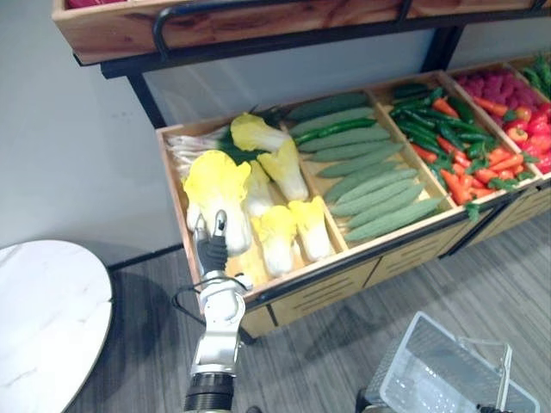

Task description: Pick vegetable in the basket

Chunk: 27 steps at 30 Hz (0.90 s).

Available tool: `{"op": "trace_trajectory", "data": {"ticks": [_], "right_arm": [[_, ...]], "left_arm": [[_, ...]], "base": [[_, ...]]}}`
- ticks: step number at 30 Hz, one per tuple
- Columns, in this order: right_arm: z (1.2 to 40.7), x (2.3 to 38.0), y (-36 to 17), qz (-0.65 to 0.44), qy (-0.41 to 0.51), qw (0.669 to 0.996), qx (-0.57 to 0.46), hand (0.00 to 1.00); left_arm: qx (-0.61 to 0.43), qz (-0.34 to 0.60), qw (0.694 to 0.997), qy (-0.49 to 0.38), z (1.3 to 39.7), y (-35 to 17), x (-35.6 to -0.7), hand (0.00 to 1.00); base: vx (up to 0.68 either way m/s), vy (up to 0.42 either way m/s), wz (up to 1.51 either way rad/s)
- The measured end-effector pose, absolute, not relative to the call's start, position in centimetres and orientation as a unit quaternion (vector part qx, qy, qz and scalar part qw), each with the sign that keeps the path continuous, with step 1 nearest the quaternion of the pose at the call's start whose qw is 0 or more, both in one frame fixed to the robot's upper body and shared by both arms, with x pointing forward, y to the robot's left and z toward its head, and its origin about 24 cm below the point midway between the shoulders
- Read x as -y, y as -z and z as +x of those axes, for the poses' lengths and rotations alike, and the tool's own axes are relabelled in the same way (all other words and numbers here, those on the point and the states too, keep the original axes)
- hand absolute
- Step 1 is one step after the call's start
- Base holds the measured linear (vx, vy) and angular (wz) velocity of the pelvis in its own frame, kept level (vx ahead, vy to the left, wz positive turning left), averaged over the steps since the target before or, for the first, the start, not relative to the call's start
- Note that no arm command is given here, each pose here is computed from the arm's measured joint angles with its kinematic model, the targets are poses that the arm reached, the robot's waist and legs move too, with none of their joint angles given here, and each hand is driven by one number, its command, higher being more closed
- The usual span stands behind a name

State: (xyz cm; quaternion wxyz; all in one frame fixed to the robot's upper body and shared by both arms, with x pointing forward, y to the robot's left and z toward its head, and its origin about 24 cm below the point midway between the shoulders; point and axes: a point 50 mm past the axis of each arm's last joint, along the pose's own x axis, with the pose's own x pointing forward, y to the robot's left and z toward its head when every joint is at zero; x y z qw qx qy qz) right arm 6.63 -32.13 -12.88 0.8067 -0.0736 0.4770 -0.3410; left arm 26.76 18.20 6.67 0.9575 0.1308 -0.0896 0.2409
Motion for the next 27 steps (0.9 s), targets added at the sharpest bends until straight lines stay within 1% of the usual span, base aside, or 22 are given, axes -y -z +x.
{"op": "trace_trajectory", "data": {"ticks": [2,6,8,9,11,12,16,18,20,25,27], "right_arm": [[6.9,33.0,12.4,-0.093,0.333,0.81,-0.474,1.0],[8.4,35.6,10.3,-0.169,0.305,0.823,-0.449,1.0],[9.6,37.2,8.5,-0.23,0.271,0.83,-0.429,1.0],[10.8,38.2,7.0,-0.275,0.244,0.835,-0.409,1.0],[12.4,38.8,5.5,-0.322,0.211,0.84,-0.382,1.0],[14.0,39.0,3.9,-0.361,0.175,0.846,-0.35,1.0],[16.7,39.0,1.1,-0.427,0.107,0.847,-0.298,1.0],[18.2,38.4,-0.2,-0.462,0.053,0.843,-0.271,1.0],[19.2,37.8,-0.7,-0.477,0.022,0.84,-0.257,1.0],[20.2,36.7,-1.0,-0.502,-0.038,0.827,-0.251,1.0],[20.6,35.8,-0.9,-0.509,-0.066,0.823,-0.244,1.0]], "left_arm": [[0.104,0.132,0.957,-0.236,26.7,-7.3,-18.2,1.0],[0.141,0.139,0.956,-0.217,26.6,-8.7,-18.2,1.0],[0.151,0.145,0.957,-0.201,26.6,-9.1,-18.1,1.0],[0.158,0.151,0.958,-0.185,26.6,-9.3,-17.8,1.0],[0.165,0.156,0.96,-0.165,26.5,-9.4,-17.6,1.0],[0.169,0.161,0.962,-0.144,26.3,-9.4,-17.2,1.0],[0.17,0.175,0.966,-0.085,26.1,-9.2,-15.9,1.0],[0.179,0.176,0.967,-0.044,25.8,-9.2,-14.8,1.0],[0.185,0.17,0.968,-0.019,25.4,-9.2,-14.1,1.0],[0.189,0.163,0.968,0.036,25.0,-9.1,-12.5,1.0],[0.188,0.144,0.969,0.069,24.8,-8.9,-11.5,1.0]], "base": [[0.0,0.003,-0.16],[0.03,0.003,-0.1],[0.02,0.001,-0.16],[0.01,-0.002,-0.22],[0.0,-0.002,-0.31],[-0.01,-0.003,-0.39],[-0.01,-0.005,-0.4],[-0.03,-0.001,-0.51],[-0.05,-0.001,-0.55],[-0.04,0.0,-0.45],[-0.04,-0.012,-0.43]]}}
